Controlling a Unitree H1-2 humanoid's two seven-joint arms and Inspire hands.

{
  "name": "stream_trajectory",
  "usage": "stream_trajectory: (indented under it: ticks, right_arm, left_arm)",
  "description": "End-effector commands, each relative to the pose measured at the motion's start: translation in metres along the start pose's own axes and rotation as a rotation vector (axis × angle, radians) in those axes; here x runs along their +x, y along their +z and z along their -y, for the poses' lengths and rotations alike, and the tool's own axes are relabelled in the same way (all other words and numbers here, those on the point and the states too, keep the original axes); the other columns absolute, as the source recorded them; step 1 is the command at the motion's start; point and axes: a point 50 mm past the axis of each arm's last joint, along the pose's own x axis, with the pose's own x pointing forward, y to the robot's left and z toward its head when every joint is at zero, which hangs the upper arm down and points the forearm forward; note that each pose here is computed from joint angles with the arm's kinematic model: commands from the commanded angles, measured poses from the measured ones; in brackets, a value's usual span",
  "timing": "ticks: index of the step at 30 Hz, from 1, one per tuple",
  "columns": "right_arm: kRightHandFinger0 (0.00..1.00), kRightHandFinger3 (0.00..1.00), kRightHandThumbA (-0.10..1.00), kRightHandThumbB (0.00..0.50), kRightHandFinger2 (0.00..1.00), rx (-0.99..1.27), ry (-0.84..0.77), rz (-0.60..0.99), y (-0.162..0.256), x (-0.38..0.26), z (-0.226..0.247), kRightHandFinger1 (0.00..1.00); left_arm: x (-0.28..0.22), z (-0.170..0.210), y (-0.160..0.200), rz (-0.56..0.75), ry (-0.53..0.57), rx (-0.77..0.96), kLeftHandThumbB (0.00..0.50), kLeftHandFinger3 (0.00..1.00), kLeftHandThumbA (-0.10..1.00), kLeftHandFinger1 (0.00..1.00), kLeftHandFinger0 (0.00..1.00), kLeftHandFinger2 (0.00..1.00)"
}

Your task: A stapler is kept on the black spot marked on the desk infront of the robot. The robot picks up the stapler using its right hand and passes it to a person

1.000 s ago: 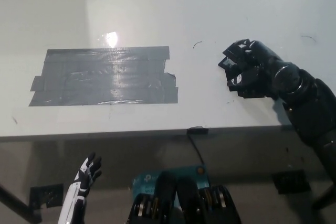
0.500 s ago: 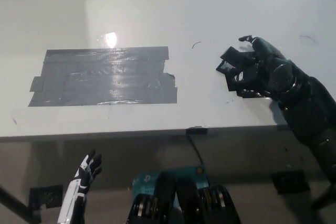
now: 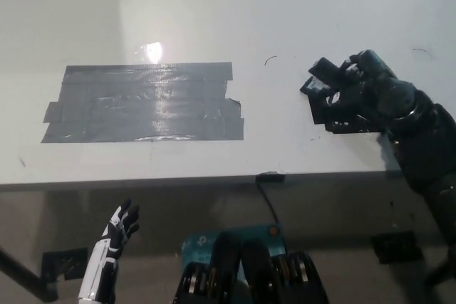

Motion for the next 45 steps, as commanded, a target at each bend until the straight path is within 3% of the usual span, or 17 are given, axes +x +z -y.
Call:
stream_trajectory:
  ticks: [1,4,6,10,16,17,18,19,22,26,30,31,36,39,45]
  right_arm:
    - [0.00,0.19,0.94,0.000,0.34,0.219,0.089,-0.029,0.009,0.001,0.029,0.02]
    - [0.00,0.22,0.86,0.000,0.33,0.383,0.135,-0.024,0.015,-0.002,0.045,0.00]
    - [0.00,0.31,0.77,0.000,0.42,0.549,0.186,0.009,0.018,-0.001,0.055,0.00]
    - [0.00,0.30,0.81,0.000,0.39,0.646,0.206,0.050,0.025,-0.001,0.073,0.00]
    - [0.00,0.20,0.89,0.000,0.16,0.825,0.275,0.053,0.020,0.004,0.086,0.00]
    - [0.00,0.20,0.89,0.000,0.16,0.858,0.290,0.051,0.018,0.005,0.086,0.00]
    - [0.00,0.16,0.91,0.002,0.00,0.986,0.329,0.046,0.011,0.007,0.086,0.00]
    - [0.00,0.16,0.89,0.002,0.00,1.032,0.340,0.044,0.009,0.008,0.086,0.00]
    - [0.00,0.03,0.97,0.000,0.00,1.143,0.385,0.041,0.002,0.010,0.082,0.00]
    - [0.00,0.00,1.00,0.001,0.00,1.230,0.414,0.068,-0.004,0.009,0.078,0.00]
    - [0.00,0.00,0.95,0.000,0.00,1.317,0.423,0.099,0.000,0.010,0.079,0.00]
    - [0.00,0.00,1.00,0.000,0.00,1.334,0.448,0.131,0.006,0.010,0.078,0.00]
    - [0.00,0.00,1.00,0.000,0.00,1.328,0.515,0.205,0.029,0.009,0.072,0.00]
    - [0.00,0.00,0.94,0.000,0.00,1.337,0.524,0.284,0.058,0.006,0.067,0.00]
    - [0.00,0.00,0.99,0.007,0.00,1.221,0.568,0.456,0.112,-0.015,0.064,0.00]
  left_arm:
    - [0.008,-0.004,0.009,0.044,-0.009,0.001,0.458,1.00,1.00,1.00,1.00,1.00]
    - [0.011,-0.003,0.010,0.049,-0.011,0.001,0.457,1.00,1.00,1.00,1.00,1.00]
    - [0.013,-0.003,0.011,0.050,-0.012,0.001,0.455,1.00,1.00,1.00,1.00,1.00]
    - [0.016,-0.003,0.013,0.050,-0.009,-0.004,0.474,1.00,1.00,1.00,1.00,1.00]
    - [0.015,-0.004,0.012,0.049,-0.006,0.002,0.468,1.00,1.00,1.00,1.00,1.00]
    - [0.015,-0.004,0.012,0.048,-0.006,0.003,0.468,1.00,1.00,1.00,1.00,1.00]
    - [0.014,-0.004,0.012,0.046,-0.005,-0.003,0.466,1.00,1.00,1.00,1.00,1.00]
    - [0.014,-0.004,0.012,0.045,-0.005,-0.005,0.467,1.00,1.00,1.00,1.00,1.00]
    - [0.011,-0.004,0.010,0.040,-0.002,-0.009,0.468,1.00,1.00,1.00,1.00,1.00]
    - [0.008,-0.004,0.008,0.033,0.005,-0.004,0.464,1.00,1.00,1.00,1.00,1.00]
    - [0.011,-0.004,0.009,0.037,0.006,-0.001,0.452,1.00,1.00,1.00,1.00,1.00]
    - [0.010,-0.003,0.008,0.042,0.000,0.003,0.442,1.00,1.00,1.00,1.00,1.00]
    - [0.006,-0.002,0.007,0.028,0.004,-0.006,0.451,1.00,1.00,1.00,1.00,1.00]
    - [0.003,-0.001,0.005,0.016,0.003,-0.007,0.438,1.00,1.00,1.00,1.00,1.00]
    - [-0.004,0.000,0.004,0.000,-0.001,0.000,0.450,1.00,1.00,1.00,1.00,1.00]
